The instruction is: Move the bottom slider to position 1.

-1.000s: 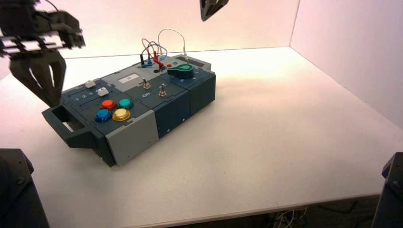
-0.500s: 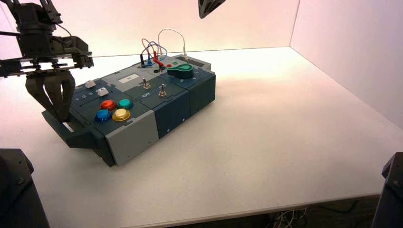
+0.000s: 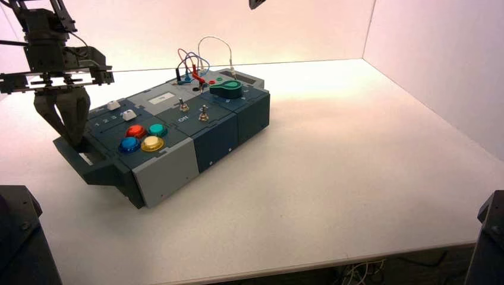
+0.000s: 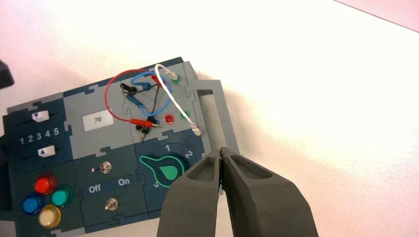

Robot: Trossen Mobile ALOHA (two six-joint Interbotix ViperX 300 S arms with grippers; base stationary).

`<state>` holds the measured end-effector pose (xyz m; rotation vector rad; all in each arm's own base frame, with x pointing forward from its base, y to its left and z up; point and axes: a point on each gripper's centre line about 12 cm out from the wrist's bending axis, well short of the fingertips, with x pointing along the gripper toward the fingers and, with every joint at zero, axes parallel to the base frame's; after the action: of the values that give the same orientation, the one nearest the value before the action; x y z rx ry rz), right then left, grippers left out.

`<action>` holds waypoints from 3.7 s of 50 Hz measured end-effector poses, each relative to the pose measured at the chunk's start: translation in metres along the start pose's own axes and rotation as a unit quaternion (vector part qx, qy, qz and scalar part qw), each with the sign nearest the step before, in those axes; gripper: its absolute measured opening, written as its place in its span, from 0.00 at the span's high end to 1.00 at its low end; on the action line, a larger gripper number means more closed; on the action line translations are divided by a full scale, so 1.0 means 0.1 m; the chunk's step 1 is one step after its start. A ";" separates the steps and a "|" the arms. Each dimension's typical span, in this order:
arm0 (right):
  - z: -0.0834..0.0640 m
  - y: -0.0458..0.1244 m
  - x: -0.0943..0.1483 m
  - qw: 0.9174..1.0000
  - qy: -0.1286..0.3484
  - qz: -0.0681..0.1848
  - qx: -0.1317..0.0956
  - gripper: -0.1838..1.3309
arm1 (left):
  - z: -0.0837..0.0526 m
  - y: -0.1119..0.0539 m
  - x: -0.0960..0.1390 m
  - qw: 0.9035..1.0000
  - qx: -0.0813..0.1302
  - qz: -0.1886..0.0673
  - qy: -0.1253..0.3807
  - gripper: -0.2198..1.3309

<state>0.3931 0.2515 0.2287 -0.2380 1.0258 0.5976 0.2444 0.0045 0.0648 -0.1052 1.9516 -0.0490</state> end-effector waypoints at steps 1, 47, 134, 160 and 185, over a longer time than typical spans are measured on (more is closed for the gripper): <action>0.00 0.00 0.00 1.000 0.000 -0.001 -0.001 0.97 | 0.00 0.00 0.00 1.000 0.000 0.000 0.000 0.96; 0.00 -0.03 -0.10 1.000 0.004 -0.002 0.010 0.97 | 0.67 -0.33 -0.18 0.999 0.046 0.016 -0.018 0.95; -0.21 -0.77 1.37 0.975 0.215 -0.026 0.047 0.97 | 0.88 -0.39 -0.31 0.997 0.058 0.017 -0.038 0.95; -0.16 -0.89 1.44 0.973 0.224 -0.029 0.049 0.97 | 0.89 -0.39 -0.31 0.997 0.058 0.017 -0.037 0.95; -0.33 -0.92 1.39 0.961 0.272 -0.022 0.036 0.98 | 1.06 -0.39 -0.45 0.996 0.054 0.013 -0.068 0.95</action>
<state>0.4736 0.2108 0.0846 -0.3710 1.5673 0.4602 0.3610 -0.0282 0.0702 -0.0119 1.8098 -0.1275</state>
